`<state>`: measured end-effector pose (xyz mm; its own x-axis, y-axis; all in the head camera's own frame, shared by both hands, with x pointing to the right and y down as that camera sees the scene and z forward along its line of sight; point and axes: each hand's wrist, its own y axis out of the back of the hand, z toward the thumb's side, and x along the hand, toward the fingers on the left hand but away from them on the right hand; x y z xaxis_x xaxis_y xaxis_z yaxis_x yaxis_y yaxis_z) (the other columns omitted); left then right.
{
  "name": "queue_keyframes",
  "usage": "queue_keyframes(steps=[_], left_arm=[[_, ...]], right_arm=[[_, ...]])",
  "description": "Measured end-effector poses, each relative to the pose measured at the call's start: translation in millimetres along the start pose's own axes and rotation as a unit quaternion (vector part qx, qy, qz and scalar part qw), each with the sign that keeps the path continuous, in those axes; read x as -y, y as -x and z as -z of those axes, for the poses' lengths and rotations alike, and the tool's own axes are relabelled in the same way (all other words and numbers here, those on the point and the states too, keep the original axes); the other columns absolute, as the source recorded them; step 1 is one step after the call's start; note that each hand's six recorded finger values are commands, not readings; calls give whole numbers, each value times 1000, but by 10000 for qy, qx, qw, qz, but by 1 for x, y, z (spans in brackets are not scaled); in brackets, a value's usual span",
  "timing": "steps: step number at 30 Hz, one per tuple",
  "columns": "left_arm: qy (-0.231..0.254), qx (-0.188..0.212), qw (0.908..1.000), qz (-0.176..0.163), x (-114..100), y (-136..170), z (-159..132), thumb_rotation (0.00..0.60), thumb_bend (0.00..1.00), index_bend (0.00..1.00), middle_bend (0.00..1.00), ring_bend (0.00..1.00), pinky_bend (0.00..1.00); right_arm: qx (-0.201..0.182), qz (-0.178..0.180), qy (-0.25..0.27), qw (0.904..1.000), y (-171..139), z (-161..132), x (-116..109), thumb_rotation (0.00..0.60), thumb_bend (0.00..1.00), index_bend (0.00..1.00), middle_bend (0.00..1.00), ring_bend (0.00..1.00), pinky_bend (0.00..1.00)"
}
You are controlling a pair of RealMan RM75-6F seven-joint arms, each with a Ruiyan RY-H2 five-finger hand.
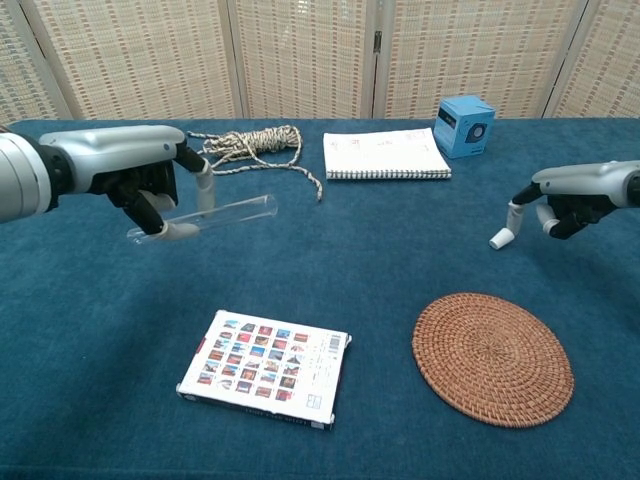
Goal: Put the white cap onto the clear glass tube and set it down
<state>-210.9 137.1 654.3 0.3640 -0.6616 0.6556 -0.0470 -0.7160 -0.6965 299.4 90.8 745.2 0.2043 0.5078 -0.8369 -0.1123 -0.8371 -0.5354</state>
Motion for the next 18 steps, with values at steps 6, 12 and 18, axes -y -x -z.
queue_keyframes(steps=[6,12,18], left_arm=[[11,6,10000,12,1,1,0,600,360,589,1000,901,1000],[13,12,10000,15,2,2,0,600,360,589,1000,901,1000],[28,-16,10000,14,2,3,4,600,360,589,1000,902,1000]], right_arm=[[-192,46,-72,9998,-7,-12,-2,600,1000,320,1000,1000,981],[-256,96,-161,9995,-13,-18,-4,600,1000,320,1000,1000,981],[-264,258,-184,9992,-24,-17,-13,600,879,317,997,1000,982]])
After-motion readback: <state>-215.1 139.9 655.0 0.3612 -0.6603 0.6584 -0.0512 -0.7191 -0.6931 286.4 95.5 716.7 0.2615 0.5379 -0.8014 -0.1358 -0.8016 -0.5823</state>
